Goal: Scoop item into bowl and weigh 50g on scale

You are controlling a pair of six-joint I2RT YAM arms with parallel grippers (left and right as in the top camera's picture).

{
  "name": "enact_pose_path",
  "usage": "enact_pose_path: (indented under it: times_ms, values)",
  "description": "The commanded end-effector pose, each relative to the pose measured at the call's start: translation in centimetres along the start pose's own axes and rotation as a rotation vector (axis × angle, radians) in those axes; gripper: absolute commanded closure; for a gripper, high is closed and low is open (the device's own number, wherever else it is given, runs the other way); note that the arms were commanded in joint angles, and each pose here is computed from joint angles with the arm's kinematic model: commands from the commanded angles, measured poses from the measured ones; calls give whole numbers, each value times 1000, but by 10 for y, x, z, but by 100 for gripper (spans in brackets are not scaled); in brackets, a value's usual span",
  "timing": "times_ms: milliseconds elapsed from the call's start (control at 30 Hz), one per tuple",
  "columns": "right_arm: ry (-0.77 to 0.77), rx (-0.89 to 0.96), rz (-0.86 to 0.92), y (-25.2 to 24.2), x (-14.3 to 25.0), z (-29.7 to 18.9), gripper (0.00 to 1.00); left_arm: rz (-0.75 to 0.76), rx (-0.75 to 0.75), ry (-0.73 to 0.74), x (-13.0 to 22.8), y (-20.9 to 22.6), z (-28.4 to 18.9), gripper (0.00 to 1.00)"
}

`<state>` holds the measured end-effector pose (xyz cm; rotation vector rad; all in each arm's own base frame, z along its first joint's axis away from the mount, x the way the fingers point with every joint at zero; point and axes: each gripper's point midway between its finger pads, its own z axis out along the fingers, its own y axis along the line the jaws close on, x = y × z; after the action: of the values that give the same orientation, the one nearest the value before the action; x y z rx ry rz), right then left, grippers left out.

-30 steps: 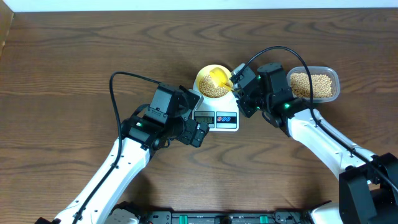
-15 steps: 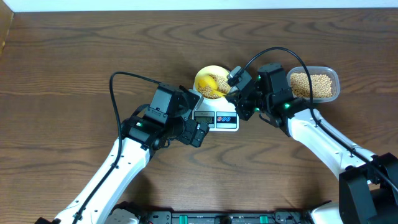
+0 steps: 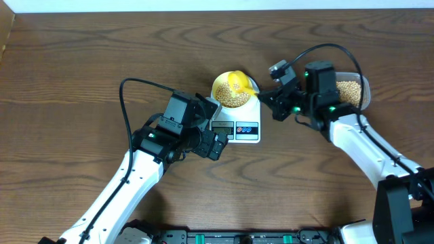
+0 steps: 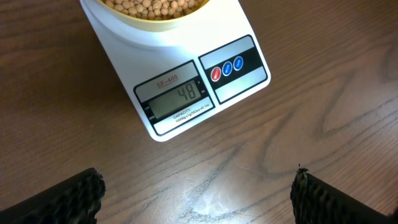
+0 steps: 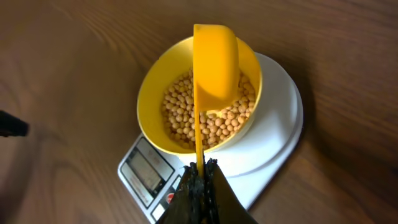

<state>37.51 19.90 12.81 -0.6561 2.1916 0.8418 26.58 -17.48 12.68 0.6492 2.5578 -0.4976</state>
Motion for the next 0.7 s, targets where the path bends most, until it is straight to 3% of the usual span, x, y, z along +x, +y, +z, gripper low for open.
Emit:
enact_pose_path:
  times_ms: [0, 367, 667]
  values:
    - [-25, -69, 40, 2, -6, -7, 99, 12, 9, -5, -4, -2, -1, 2]
    - [-151, -123, -34, 7, -38, -29, 99, 12, 9, -5, -4, -2, -1, 2]
    - [-277, -42, -19, -12, -69, -77, 99, 12, 9, -5, -4, -2, -1, 2]
